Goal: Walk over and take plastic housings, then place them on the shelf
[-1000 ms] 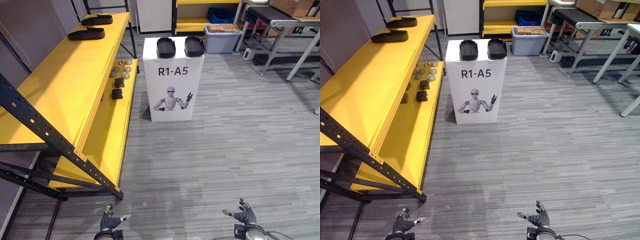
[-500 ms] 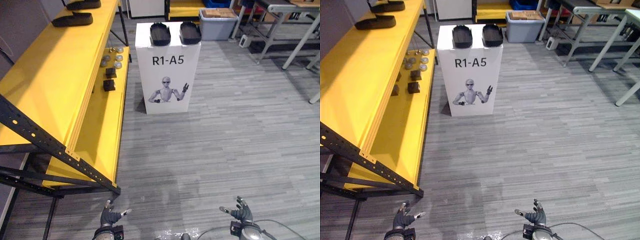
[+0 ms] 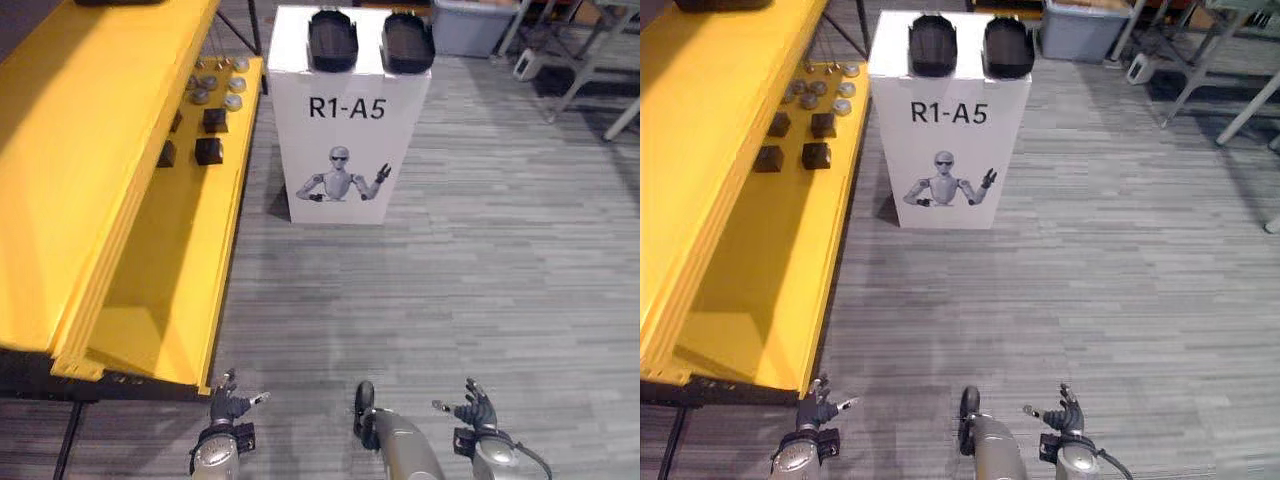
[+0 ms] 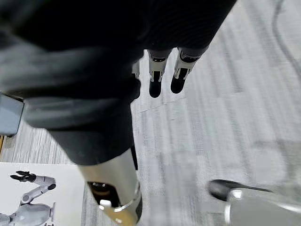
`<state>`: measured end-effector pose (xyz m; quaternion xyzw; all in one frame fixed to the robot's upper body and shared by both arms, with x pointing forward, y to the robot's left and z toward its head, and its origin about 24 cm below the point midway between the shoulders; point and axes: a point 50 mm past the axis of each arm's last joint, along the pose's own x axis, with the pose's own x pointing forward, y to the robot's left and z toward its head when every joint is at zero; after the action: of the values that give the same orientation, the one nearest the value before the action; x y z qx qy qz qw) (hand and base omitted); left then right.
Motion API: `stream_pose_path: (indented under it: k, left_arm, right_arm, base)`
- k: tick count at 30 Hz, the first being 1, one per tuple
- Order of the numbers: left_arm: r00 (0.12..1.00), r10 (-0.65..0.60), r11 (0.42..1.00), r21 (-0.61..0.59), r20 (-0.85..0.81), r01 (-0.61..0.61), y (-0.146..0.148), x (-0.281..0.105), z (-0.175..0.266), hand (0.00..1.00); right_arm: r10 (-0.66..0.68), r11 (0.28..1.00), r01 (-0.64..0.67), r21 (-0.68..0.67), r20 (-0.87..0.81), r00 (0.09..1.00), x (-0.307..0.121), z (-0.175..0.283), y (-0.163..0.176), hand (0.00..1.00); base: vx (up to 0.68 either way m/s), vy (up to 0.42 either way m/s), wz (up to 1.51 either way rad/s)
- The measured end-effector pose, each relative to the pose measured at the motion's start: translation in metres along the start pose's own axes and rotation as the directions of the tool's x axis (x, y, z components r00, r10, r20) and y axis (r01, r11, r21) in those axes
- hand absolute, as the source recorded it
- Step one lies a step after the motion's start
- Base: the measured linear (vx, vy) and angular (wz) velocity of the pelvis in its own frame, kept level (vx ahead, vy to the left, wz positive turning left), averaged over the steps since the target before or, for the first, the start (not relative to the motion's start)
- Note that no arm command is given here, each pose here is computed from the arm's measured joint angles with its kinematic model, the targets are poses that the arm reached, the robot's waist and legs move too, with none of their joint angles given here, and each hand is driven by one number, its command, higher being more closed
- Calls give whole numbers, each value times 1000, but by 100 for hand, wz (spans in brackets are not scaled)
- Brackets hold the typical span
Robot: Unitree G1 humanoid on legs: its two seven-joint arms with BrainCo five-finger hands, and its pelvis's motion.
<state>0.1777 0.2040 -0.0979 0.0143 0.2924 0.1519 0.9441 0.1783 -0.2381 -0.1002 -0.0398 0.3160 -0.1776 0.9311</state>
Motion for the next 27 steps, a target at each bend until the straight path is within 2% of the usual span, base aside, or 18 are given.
stream_pose_path:
  k: [8, 19, 22, 27]
  left_arm:
    - [999, -22, 997, -76, -25, 20, -13, -10, -9, 0]
    - [997, -21, 997, -82, -78, 15, -14, -18, -25, 0]
    - [996, -33, 999, -27, -83, 30, -9, -18, -27, 0]
    - [998, -38, 999, -23, -43, 37, -11, -9, -13, 0]
  right_arm:
    - [34, 998, -36, 53, 31, 999, 1, 9, 20, 0]
    - [21, 1000, -20, 16, -55, 998, -3, -13, 15, 0]
    - [44, 999, -45, -15, -97, 994, -10, -27, 18, 0]
    - [44, 999, -46, -20, -80, 996, -7, -21, 19, 0]
  base:
    - [510, -173, -26]
    - [461, 154, -31]
    - [548, 134, 36]
    - [481, -62, 48]
